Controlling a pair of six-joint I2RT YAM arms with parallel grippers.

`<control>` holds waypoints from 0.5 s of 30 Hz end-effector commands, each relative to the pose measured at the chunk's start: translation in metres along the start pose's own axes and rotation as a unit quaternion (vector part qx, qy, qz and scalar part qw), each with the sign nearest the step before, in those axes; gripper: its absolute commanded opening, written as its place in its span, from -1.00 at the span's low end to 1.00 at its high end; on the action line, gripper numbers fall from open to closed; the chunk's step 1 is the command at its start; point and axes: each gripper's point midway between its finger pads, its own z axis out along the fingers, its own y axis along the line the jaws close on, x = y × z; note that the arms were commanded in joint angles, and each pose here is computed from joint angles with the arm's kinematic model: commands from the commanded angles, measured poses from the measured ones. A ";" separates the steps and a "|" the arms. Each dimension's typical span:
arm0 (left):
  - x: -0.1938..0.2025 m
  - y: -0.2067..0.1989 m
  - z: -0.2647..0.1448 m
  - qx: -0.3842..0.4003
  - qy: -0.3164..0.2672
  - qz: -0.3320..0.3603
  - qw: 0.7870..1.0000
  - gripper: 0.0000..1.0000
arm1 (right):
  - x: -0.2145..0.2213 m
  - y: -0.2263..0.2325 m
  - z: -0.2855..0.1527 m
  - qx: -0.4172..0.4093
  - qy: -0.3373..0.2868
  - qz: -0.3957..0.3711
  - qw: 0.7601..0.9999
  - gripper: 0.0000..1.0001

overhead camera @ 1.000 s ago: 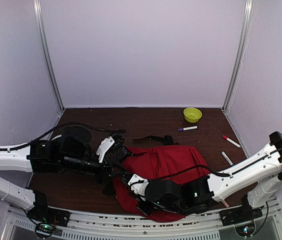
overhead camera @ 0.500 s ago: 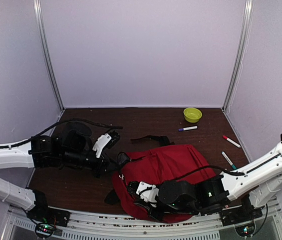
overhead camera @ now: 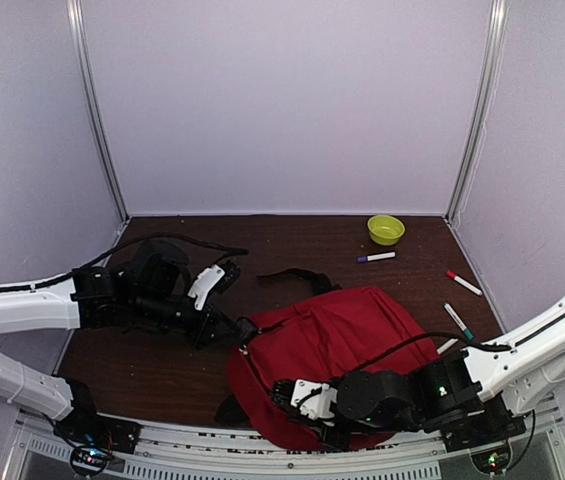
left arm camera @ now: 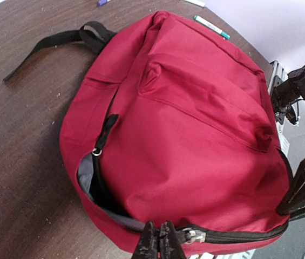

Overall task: Pack the student bag
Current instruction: Zip the largest pocket of the bag in the student bag.

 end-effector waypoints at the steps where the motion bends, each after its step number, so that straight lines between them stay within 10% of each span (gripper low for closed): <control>1: -0.033 -0.006 -0.010 0.014 -0.070 0.024 0.997 -1.00 | 0.025 0.001 -0.014 0.004 0.042 -0.005 0.999 -0.58; 9: -0.028 -0.019 -0.018 0.031 -0.086 0.023 0.995 -1.00 | -0.036 -0.031 -0.038 0.030 -0.072 0.091 0.993 0.65; 15: -0.037 -0.020 -0.017 0.030 -0.102 -0.005 0.994 -1.00 | -0.071 -0.065 -0.030 0.111 -0.092 0.147 0.979 0.80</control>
